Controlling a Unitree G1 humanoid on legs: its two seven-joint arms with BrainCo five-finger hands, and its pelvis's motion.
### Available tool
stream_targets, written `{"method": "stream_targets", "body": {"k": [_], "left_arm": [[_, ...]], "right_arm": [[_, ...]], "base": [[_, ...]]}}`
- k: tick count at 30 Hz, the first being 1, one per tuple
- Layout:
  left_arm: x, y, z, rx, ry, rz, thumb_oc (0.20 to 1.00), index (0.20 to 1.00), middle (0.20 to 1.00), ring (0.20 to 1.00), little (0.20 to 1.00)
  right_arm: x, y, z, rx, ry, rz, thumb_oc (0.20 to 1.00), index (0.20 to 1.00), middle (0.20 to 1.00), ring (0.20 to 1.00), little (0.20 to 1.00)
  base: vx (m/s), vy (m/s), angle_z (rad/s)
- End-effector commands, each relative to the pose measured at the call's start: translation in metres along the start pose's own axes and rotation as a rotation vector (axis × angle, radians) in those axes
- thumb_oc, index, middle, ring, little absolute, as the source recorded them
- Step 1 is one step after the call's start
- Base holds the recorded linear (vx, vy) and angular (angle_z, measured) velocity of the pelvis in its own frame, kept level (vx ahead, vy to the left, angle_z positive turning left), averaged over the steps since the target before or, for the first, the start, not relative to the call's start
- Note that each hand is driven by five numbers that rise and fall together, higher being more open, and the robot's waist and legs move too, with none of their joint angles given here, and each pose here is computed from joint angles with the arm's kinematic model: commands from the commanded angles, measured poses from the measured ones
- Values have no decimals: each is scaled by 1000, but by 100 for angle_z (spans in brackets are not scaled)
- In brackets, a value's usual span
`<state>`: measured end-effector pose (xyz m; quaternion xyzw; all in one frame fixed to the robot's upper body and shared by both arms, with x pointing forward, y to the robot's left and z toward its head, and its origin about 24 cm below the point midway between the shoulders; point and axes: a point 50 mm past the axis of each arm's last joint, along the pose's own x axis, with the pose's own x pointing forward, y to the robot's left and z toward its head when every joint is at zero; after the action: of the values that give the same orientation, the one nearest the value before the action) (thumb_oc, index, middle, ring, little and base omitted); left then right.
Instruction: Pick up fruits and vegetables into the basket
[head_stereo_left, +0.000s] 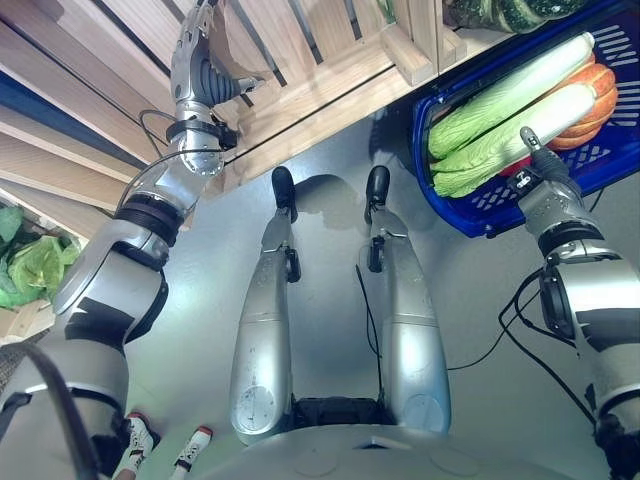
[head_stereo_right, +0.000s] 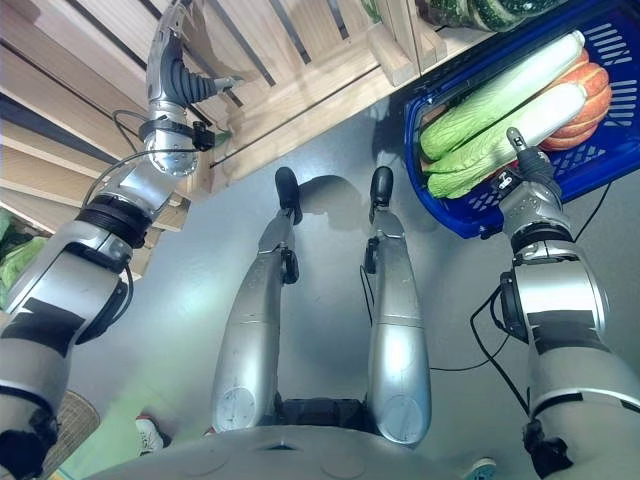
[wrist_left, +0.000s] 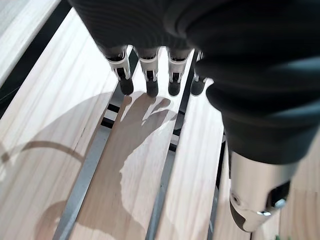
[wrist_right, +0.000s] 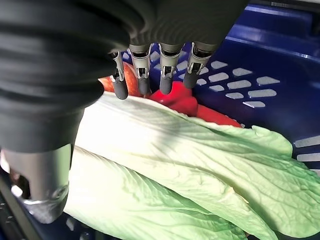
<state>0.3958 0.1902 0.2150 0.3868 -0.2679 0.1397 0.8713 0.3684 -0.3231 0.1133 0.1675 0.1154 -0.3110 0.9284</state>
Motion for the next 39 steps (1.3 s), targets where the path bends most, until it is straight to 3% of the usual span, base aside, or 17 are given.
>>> {"method": "stream_targets", "body": {"k": [1, 13, 22, 29, 32, 39], "left_arm": [[-10, -10, -6, -60, 37, -2, 1000, 1000, 1000, 1000, 1000], [-38, 0, -43, -76, 113, -112, 1000, 1000, 1000, 1000, 1000], [-108, -14, -87, -147, 285, -239, 1000, 1000, 1000, 1000, 1000], [-209, -30, -126, -235, 550, -438, 1000, 1000, 1000, 1000, 1000], [-263, -35, -139, -294, 719, -505, 1000, 1000, 1000, 1000, 1000], [-340, -39, -151, -388, 1011, -576, 1000, 1000, 1000, 1000, 1000]], "right_arm": [[3, -44, -2, -92, -11, -114, 1000, 1000, 1000, 1000, 1000], [-1, -77, -36, -140, -14, -107, 1000, 1000, 1000, 1000, 1000], [-18, -117, -89, -315, 1, -112, 1000, 1000, 1000, 1000, 1000], [-52, -162, -148, -515, 133, -46, 1000, 1000, 1000, 1000, 1000], [-73, -169, -183, -589, 245, -2, 1000, 1000, 1000, 1000, 1000], [-111, -173, -242, -672, 470, 74, 1000, 1000, 1000, 1000, 1000]], "base": [[-48, 41, 0], [-48, 49, 2], [56, 67, 6], [194, 28, 9], [226, 28, 5], [96, 11, 3]]}}
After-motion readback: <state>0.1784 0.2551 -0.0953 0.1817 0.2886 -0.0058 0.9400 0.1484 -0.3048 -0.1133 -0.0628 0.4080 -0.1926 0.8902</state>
